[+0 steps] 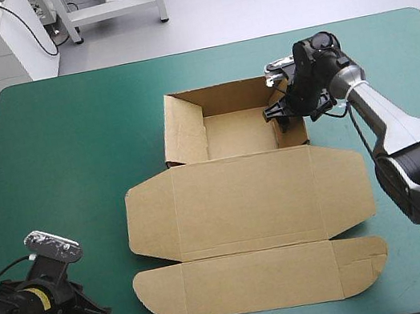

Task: Fold the box

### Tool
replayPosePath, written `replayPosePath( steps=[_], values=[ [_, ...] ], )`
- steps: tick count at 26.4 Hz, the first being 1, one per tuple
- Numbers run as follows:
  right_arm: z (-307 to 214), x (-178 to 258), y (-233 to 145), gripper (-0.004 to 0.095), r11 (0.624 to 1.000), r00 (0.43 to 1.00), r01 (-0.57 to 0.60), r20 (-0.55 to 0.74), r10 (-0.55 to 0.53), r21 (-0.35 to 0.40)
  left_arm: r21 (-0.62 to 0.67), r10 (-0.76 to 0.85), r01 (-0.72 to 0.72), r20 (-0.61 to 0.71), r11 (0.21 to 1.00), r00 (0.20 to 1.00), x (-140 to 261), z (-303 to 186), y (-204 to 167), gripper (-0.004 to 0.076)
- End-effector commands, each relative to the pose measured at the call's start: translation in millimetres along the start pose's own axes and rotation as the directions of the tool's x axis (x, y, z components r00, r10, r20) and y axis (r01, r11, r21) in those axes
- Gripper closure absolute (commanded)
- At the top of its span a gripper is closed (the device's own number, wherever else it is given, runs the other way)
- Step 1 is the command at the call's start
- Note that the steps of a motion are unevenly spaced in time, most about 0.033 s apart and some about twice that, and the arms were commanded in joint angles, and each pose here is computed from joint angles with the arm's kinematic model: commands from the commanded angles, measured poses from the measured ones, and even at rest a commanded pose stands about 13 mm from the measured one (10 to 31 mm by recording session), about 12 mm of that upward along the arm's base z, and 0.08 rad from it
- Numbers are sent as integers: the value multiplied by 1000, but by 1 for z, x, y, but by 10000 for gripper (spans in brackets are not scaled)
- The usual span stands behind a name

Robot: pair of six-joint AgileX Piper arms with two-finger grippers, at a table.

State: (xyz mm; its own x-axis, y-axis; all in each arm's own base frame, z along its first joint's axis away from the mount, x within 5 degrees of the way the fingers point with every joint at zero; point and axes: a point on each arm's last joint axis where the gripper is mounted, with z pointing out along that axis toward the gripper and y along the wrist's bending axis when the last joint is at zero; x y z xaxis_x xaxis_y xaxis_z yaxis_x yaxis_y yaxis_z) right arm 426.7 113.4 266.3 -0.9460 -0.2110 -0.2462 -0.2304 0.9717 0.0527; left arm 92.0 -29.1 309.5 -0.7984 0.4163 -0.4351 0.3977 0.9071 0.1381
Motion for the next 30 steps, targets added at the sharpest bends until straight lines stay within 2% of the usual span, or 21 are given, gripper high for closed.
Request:
replayPosePath(
  steps=[1, 6, 7, 11, 13, 18, 20, 21, 22, 25, 28, 30],
  values=[
    [-31, -3, 0, 431, 1000, 995, 2, 95, -1, -10, -25, -5, 5, 32, 1000, 999, 0, -9, 3, 731],
    [-31, -3, 0, 879, 1000, 995, 2, 97, -1, -10, -29, -3, 5, 81, 1000, 997, -3, -10, 4, 731],
    [-31, -3, 0, 932, 1000, 995, 9, 97, -8, -9, -29, -3, 5, 92, 1000, 996, -4, -11, 4, 731],
    [-31, -4, -1, 929, 999, 994, 41, 103, -42, 5, -28, -2, 5, 108, 1000, 994, -5, -11, 4, 731],
    [-34, -6, -4, 929, 998, 991, 53, 119, -57, 35, -28, -2, 5, 108, 1000, 994, -5, -11, 4, 731],
    [-59, -16, -35, 929, 977, 979, 44, 187, -83, 207, -29, -2, 5, 101, 1000, 995, -5, -11, 4, 731],
    [-74, -18, -60, 929, 970, 972, -8, 228, -48, 241, -25, -4, 6, 100, 1000, 995, -5, -11, 3, 731],
    [-89, -19, -89, 929, 962, 961, -58, 276, -19, 267, -25, -4, 6, 100, 1000, 995, -5, -11, 3, 731],
    [-95, -18, -101, 929, 958, 956, -78, 293, -7, 276, -25, -4, 6, 100, 1000, 995, -5, -11, 3, 731],
    [-118, -2, -177, 929, 918, 931, -210, 355, 83, 337, -25, -4, 6, 100, 1000, 995, -5, -11, 3, 731],
    [-126, 21, -230, 929, 878, 903, -330, 385, 188, 346, -25, -4, 6, 100, 1000, 995, -5, -11, 3, 731],
    [-127, 32, -252, 929, 867, 881, -389, 402, 250, 313, -25, -4, 6, 100, 1000, 995, -5, -11, 3, 731]
  ],
)
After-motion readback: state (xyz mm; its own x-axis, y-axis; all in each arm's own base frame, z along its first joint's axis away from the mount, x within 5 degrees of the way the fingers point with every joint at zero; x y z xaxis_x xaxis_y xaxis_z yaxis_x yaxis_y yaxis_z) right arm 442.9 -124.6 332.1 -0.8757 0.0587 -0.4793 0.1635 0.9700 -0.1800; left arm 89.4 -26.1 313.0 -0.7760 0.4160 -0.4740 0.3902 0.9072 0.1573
